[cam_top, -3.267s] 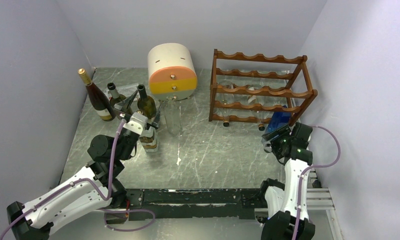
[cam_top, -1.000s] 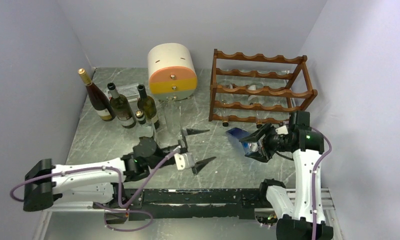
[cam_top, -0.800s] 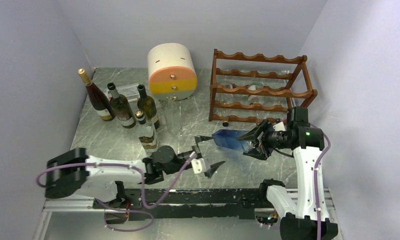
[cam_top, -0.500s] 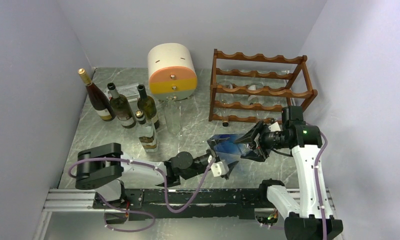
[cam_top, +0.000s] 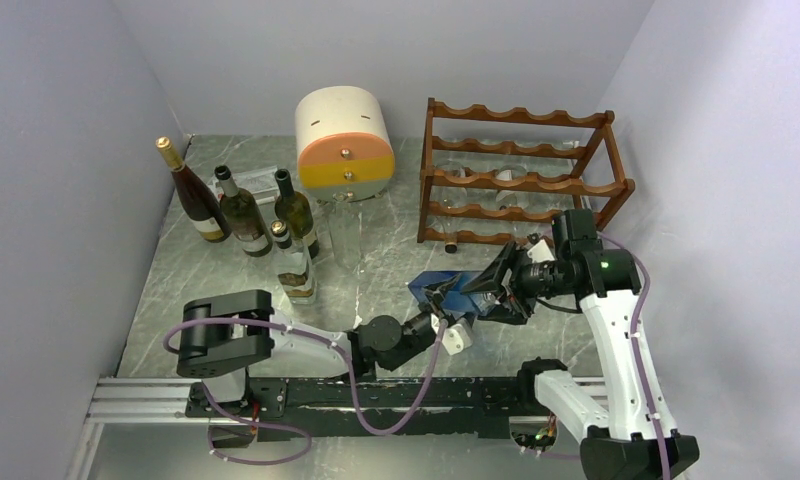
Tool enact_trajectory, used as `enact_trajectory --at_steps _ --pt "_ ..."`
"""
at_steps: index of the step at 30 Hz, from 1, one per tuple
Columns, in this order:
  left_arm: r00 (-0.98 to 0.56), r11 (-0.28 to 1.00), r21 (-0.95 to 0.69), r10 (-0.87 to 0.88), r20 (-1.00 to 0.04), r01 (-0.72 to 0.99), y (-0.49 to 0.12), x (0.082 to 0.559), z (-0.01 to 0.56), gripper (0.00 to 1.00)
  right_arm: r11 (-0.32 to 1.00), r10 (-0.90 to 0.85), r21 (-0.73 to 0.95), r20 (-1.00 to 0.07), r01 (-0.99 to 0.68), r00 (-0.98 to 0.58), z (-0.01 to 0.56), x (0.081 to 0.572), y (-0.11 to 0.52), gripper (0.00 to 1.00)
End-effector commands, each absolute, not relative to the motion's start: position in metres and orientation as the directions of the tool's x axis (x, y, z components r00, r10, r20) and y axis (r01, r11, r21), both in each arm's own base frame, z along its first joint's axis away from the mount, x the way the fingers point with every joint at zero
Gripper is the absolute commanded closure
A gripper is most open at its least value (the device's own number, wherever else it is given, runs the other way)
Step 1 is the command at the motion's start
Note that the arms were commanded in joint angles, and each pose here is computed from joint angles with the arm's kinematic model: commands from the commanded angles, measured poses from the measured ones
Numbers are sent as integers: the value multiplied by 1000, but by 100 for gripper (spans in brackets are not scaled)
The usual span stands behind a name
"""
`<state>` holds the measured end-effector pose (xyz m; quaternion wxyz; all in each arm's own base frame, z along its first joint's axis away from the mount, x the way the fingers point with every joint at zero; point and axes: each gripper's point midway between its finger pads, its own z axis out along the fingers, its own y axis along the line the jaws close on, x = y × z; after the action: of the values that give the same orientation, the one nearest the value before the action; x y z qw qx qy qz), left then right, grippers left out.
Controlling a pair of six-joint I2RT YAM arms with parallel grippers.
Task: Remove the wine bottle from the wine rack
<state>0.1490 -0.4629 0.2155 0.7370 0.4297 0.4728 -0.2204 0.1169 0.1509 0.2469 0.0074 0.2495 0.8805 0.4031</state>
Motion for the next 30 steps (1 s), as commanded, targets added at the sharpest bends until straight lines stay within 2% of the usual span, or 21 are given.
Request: enact_trajectory --at_steps 1,3,4,5,11,14,17,21,30 --pt "385 690 261 -26 -923 675 -438 164 247 92 537 292 838 -80 94 -953 291 119 164 38" --pt "367 705 231 -44 -929 671 -432 163 251 93 586 280 810 -171 27 -945 298 124 159 13" --pt "358 714 218 -49 -932 665 -429 163 252 93 609 270 793 -221 -11 -937 303 127 157 5" --pt "351 722 210 -48 -935 659 -426 163 253 93 632 257 773 -276 -55 -926 309 131 153 1" --pt "303 813 103 -93 -948 573 -387 173 271 93 702 228 651 -590 -290 -775 375 162 144 0" --pt "287 849 55 -116 -951 526 -362 178 286 93 803 215 511 -729 -307 -650 404 173 123 0" --pt "254 869 -20 -166 -953 494 -337 183 295 93 877 183 386 -819 -285 -544 418 174 102 0" --pt "203 878 -123 -240 -949 463 -306 193 301 93 911 121 295 -859 -288 -497 415 163 90 0" --pt "186 937 -171 -234 -954 303 -258 219 289 93 942 104 241 -872 -234 -478 385 149 69 0"
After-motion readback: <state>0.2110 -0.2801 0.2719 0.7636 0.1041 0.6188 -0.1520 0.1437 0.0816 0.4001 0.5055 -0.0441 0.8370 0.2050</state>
